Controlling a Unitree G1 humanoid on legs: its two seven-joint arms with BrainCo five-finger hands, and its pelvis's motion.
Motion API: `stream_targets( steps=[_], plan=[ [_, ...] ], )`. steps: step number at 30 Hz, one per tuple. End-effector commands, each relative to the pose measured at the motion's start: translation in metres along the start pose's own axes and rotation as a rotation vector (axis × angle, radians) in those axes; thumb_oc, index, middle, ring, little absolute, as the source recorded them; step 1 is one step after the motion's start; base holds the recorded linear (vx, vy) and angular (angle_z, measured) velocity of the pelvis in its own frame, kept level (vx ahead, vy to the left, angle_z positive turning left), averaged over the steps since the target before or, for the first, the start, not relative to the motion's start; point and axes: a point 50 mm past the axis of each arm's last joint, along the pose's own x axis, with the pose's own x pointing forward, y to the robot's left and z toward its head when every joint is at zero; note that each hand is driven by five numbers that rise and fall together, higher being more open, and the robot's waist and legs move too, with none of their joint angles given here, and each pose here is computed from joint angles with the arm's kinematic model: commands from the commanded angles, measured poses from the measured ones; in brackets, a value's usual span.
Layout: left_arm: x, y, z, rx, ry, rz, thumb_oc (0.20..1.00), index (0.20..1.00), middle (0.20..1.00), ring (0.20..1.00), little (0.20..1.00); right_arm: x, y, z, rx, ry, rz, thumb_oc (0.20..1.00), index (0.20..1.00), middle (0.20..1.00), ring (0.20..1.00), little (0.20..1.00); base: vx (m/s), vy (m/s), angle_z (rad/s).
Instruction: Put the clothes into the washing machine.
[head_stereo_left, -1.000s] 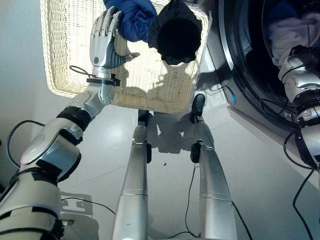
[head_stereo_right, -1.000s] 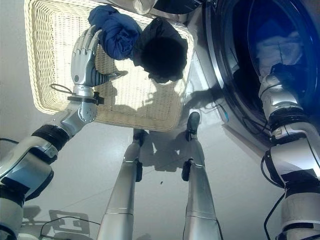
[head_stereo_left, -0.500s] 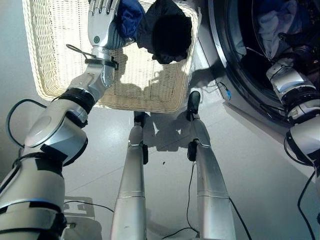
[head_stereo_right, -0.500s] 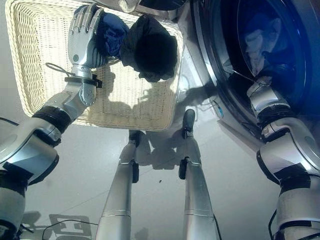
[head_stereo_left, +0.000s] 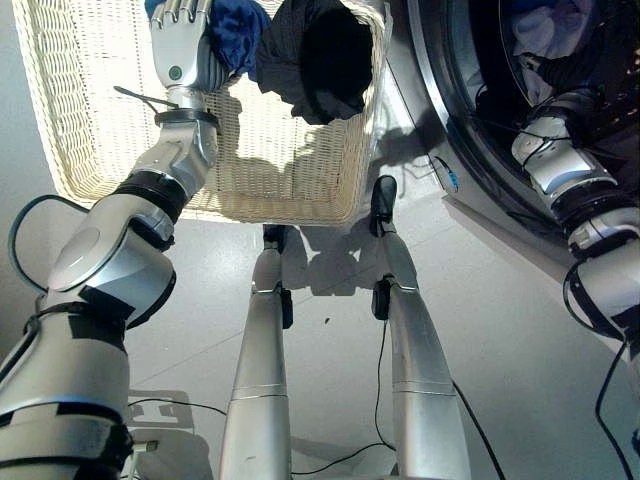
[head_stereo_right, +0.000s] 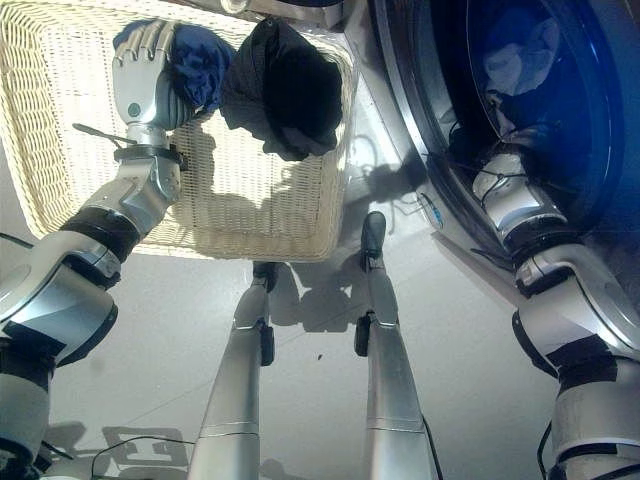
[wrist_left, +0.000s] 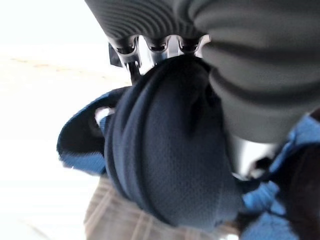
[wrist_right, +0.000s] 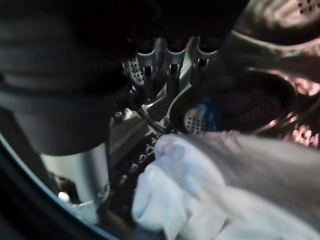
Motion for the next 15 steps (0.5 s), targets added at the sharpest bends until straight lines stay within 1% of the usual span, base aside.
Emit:
stream_targets(
  steps=[1,6,11,12,15],
  plan=[
    [-0.007,-0.002,-0.040,0.051,0.183,-0.108,0.200,0.200,0.200,0.200,0.200,0.017,-0.021,0.008,-0.010,-0.078,-0.110,1.000,1.000,1.000,1.000,1.000,-0.01,0.018,-0.03],
    [-0.011,-0.006,-0.044,0.035,0.192,-0.138,0.200,0.200,0.200,0.200,0.200,0.014,-0.021,0.018,0.022,-0.121,-0.119,1.000,1.000,1.000,1.000,1.000,0.00,0.002,-0.01],
    [-0.009,-0.004,-0.044,0.027,0.192,-0.130,0.200,0.200,0.200,0.200,0.200,0.015,-0.022,0.023,0.046,-0.128,-0.131,1.000,1.000,1.000,1.000,1.000,0.00,0.000,0.00],
    [-0.010,-0.004,-0.043,-0.005,0.190,-0.123,0.200,0.200,0.200,0.200,0.200,0.013,-0.023,0.030,0.102,-0.128,-0.147,1.000,1.000,1.000,1.000,1.000,0.00,0.000,0.00],
    [-0.010,-0.004,-0.043,-0.005,0.190,-0.123,0.200,0.200,0.200,0.200,0.200,0.013,-0.023,0.030,0.102,-0.128,-0.147,1.000,1.000,1.000,1.000,1.000,0.00,0.000,0.00]
  ],
)
